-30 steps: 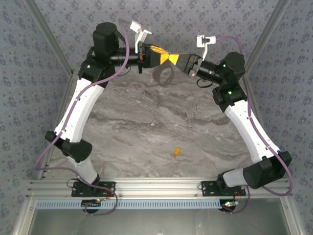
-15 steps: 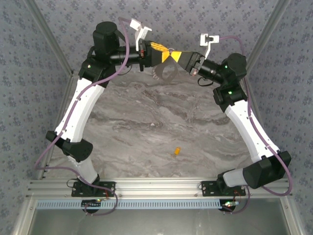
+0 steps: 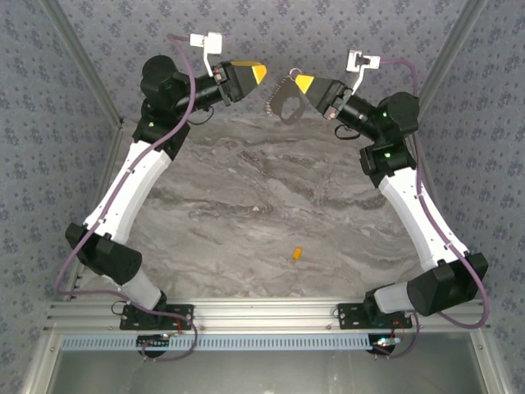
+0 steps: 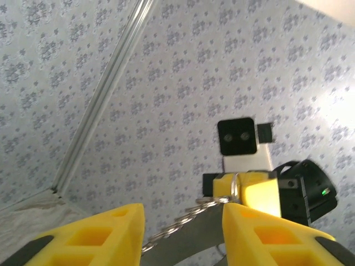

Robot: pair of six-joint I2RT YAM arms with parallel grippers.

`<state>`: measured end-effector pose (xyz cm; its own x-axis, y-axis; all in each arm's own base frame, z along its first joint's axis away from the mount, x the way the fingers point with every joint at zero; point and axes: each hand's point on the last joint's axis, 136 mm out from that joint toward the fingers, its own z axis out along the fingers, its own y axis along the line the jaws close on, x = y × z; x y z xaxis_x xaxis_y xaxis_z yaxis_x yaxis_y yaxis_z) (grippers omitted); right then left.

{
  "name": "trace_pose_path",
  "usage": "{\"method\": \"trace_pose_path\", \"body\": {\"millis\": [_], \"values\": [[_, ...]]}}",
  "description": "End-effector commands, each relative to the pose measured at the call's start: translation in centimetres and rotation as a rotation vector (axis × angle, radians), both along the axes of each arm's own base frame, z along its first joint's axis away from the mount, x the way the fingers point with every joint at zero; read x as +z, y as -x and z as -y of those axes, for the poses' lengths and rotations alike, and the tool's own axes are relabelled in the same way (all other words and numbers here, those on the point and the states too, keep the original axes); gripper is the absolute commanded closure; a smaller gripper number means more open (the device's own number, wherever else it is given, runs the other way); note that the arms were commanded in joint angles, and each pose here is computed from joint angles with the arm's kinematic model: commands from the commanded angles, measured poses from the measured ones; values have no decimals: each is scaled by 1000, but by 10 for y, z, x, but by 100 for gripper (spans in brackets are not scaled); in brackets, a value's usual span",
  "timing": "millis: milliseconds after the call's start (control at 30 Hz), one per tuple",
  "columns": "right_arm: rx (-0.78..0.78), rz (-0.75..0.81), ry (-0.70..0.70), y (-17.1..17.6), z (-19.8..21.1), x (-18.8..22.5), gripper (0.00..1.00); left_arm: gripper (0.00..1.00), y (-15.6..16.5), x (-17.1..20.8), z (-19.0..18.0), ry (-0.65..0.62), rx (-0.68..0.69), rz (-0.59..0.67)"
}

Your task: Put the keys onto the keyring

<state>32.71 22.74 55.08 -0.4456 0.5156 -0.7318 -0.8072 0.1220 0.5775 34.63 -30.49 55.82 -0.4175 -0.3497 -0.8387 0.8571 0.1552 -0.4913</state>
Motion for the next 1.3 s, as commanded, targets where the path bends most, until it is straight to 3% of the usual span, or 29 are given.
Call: {"method": "trace_pose_path", "body": {"millis": [0,200,1267], "values": [[-4,54,-48,6,3,18,100,63,25,33,0,92,-37,55],[1,44,-54,4,-1,15,100,70,32,28,19,98,-100,40],[28,25,-57,0,-14,9,100,70,31,20,40,86,-159,27]]}}
